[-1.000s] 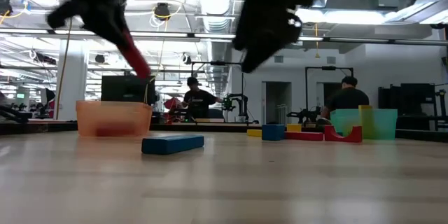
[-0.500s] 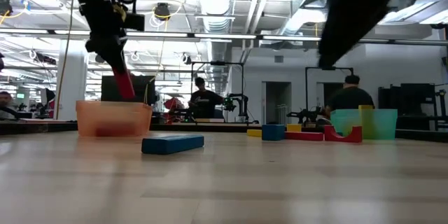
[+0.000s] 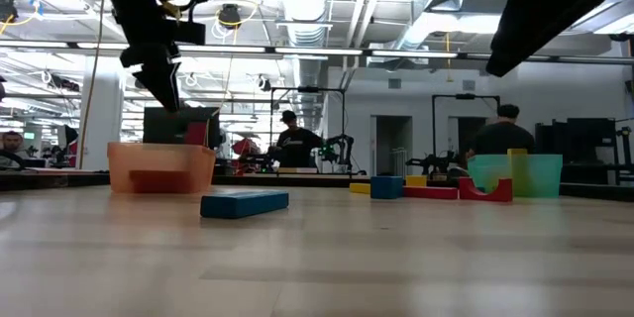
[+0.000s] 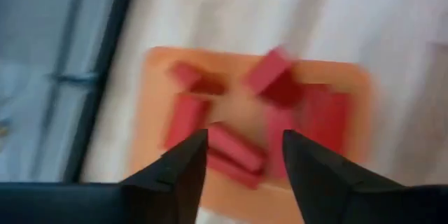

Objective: Sort blocks
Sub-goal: Put the red wooden block into the orange bin

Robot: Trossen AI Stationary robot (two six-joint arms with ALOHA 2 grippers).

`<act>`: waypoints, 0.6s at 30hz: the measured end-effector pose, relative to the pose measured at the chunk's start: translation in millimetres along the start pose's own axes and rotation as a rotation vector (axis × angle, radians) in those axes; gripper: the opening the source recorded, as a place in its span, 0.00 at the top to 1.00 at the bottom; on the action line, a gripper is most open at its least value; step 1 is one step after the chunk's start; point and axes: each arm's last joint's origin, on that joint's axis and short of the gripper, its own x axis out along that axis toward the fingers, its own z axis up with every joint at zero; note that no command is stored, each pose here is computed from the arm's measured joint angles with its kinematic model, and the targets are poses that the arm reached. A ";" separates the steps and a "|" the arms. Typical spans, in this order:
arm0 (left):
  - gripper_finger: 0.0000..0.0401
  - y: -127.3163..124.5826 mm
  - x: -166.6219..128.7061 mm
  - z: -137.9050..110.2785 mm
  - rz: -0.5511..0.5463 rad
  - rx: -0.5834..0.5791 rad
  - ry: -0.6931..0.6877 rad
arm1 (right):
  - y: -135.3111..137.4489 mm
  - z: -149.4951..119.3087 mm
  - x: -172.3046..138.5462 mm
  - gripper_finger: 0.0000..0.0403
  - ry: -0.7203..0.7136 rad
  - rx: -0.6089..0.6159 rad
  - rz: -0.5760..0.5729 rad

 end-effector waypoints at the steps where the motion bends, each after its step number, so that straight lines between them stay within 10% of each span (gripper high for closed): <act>1: 0.53 1.3 0.0 -0.3 0.042 -0.008 0.008 | 0.4 -0.8 -0.5 0.31 0.000 0.002 0.000; 5: 0.46 5.0 -0.3 -1.0 0.161 -0.035 0.027 | -0.9 -0.7 -0.3 0.31 -0.012 0.008 -0.018; 18: 0.44 -6.4 -3.6 2.1 0.074 -0.044 -0.015 | -26.1 -7.9 -2.2 0.31 0.031 0.062 -0.253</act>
